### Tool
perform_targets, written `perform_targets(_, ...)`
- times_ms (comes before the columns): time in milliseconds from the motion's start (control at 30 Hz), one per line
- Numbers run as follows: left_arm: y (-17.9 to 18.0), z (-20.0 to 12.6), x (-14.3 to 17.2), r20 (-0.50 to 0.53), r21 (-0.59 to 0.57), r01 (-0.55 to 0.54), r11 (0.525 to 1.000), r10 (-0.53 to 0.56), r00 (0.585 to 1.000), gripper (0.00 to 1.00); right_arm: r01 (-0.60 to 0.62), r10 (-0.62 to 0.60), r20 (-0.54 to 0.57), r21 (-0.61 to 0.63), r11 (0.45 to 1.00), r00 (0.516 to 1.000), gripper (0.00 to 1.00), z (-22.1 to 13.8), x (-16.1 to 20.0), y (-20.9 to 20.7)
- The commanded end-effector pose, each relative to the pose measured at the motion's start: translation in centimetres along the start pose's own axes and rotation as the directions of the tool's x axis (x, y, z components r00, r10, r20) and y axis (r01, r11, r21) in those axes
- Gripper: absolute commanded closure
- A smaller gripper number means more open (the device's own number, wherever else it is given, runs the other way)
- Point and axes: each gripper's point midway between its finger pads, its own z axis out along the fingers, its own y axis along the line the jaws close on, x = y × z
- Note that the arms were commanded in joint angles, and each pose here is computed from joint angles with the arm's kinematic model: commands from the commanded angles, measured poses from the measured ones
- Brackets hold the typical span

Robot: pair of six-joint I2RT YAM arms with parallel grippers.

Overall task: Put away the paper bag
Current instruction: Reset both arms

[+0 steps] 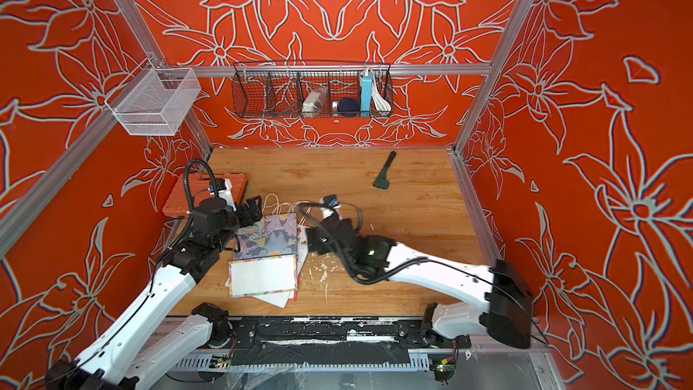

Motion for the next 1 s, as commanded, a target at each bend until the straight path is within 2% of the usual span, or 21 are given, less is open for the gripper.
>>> perform_targets(0,0.3,2.8,-0.6,0.043,0.008,-0.08,0.997,0.079,0.996,0.1,0.07,-0.077,0.025,0.221,0.973,0.997,0.08,-0.5,-1.2,-10.6)
perform_targets(33,0.8,4.2,0.1,0.018,-0.011,-0.102,0.995,0.103,0.995,0.08,0.046,-0.059,0.037,0.288,0.957,0.998,0.08,-0.8,-1.8,-14.4)
perform_targets(67,1.3,5.2,0.7,-0.004,-0.026,-0.135,0.991,0.135,0.991,0.01,0.043,-0.058,0.036,0.32,0.947,0.998,0.08,-1.0,-1.9,-16.7)
perform_targets(200,3.4,7.9,2.3,-0.043,-0.098,-0.225,0.969,0.222,0.974,0.01,0.052,-0.073,0.025,0.475,0.878,0.997,0.06,-0.9,-1.2,-25.5)
perform_targets(333,4.3,9.1,3.5,-0.033,-0.087,-0.251,0.964,0.249,0.968,0.01,0.126,-0.094,-0.086,0.524,0.843,0.992,0.05,1.0,2.0,-30.9)
perform_targets(467,3.2,9.5,2.7,0.048,-0.013,-0.29,0.957,0.291,0.956,0.01,0.153,-0.133,-0.075,0.488,0.859,0.988,0.05,3.6,3.8,-32.3)
perform_targets(567,3.3,9.8,3.2,-0.004,-0.003,-0.323,0.946,0.323,0.946,0.01,0.202,-0.188,-0.078,0.468,0.86,0.979,0.04,4.6,3.7,-32.5)
perform_targets(633,3.9,9.4,4.1,-0.065,-0.014,-0.333,0.943,0.331,0.941,0.02,0.184,-0.175,-0.061,0.448,0.875,0.983,0.05,4.9,4.2,-32.8)
perform_targets(767,5.8,8.6,7.5,-0.074,-0.046,-0.292,0.955,0.288,0.955,0.01,0.142,-0.166,0.016,0.448,0.883,0.986,0.05,3.9,4.3,-33.1)
perform_targets(833,6.3,8.8,7.7,-0.08,-0.065,-0.273,0.96,0.268,0.96,0.01,0.126,-0.17,0.055,0.46,0.879,0.984,0.03,3.2,4.4,-33.2)
perform_targets(900,6.0,8.8,7.5,-0.023,-0.037,-0.31,0.95,0.309,0.951,0.01,0.116,-0.173,0.073,0.485,0.867,0.982,0.02,2.8,5.0,-33.4)
perform_targets(967,6.8,9.0,8.1,0.004,-0.048,-0.285,0.957,0.286,0.958,0.01,0.089,-0.19,0.146,0.518,0.851,0.971,0.02,2.3,4.9,-33.8)
